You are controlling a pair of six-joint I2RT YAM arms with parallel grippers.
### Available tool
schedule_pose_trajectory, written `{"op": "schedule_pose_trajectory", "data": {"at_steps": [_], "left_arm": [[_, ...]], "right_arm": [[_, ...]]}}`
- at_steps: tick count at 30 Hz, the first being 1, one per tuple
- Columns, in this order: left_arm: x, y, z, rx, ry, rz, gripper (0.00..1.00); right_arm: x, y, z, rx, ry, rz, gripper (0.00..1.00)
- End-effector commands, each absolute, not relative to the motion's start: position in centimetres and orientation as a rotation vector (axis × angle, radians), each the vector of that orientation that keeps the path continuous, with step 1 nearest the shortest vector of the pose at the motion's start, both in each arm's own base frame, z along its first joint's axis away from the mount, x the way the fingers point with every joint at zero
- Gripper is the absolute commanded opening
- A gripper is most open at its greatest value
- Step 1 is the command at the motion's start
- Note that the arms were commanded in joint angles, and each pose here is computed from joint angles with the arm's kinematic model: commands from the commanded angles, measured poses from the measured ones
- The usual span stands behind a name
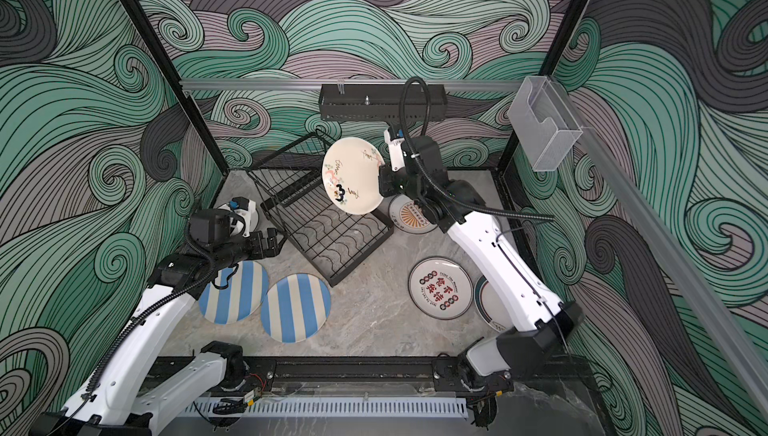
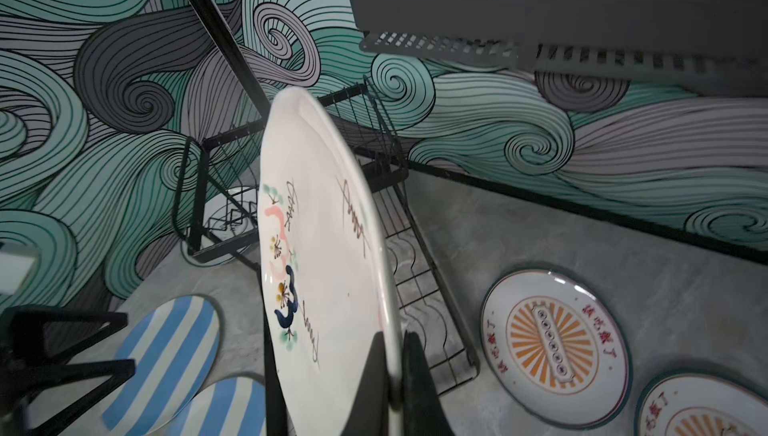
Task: Load the plates into the dish rack
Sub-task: 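Lift the cream flower plate upright with the right gripper toward the rack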
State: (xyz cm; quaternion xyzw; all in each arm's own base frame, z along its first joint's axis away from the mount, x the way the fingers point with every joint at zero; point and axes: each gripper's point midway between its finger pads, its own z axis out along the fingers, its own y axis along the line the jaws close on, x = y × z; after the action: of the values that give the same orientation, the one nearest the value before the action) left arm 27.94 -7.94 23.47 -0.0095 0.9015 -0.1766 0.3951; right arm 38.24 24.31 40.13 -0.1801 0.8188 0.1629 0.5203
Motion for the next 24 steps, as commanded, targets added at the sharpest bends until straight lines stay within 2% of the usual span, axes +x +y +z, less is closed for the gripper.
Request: {"op": "schedule_pose_trajectory", "data": {"at_steps": [1, 13, 24], "left_arm": [[27.7, -7.6, 23.6, -0.010, 2.281, -0.428, 0.99], [27.6, -7.9, 22.3, -0.006, 2.316, -0.445, 0.99], [28.0, -9.1, 21.1, 0.002, 2.344, -0.533, 0.99]], "right_arm": [[41.1, 25.7, 46.2, -0.424, 1.759, 0.276, 0.00], [49.0, 32.2, 50.1, -0.446, 1.532, 0.054, 0.00], [50.5, 33.8, 51.2, -0.389, 1.396, -0.004, 0.00]]}}
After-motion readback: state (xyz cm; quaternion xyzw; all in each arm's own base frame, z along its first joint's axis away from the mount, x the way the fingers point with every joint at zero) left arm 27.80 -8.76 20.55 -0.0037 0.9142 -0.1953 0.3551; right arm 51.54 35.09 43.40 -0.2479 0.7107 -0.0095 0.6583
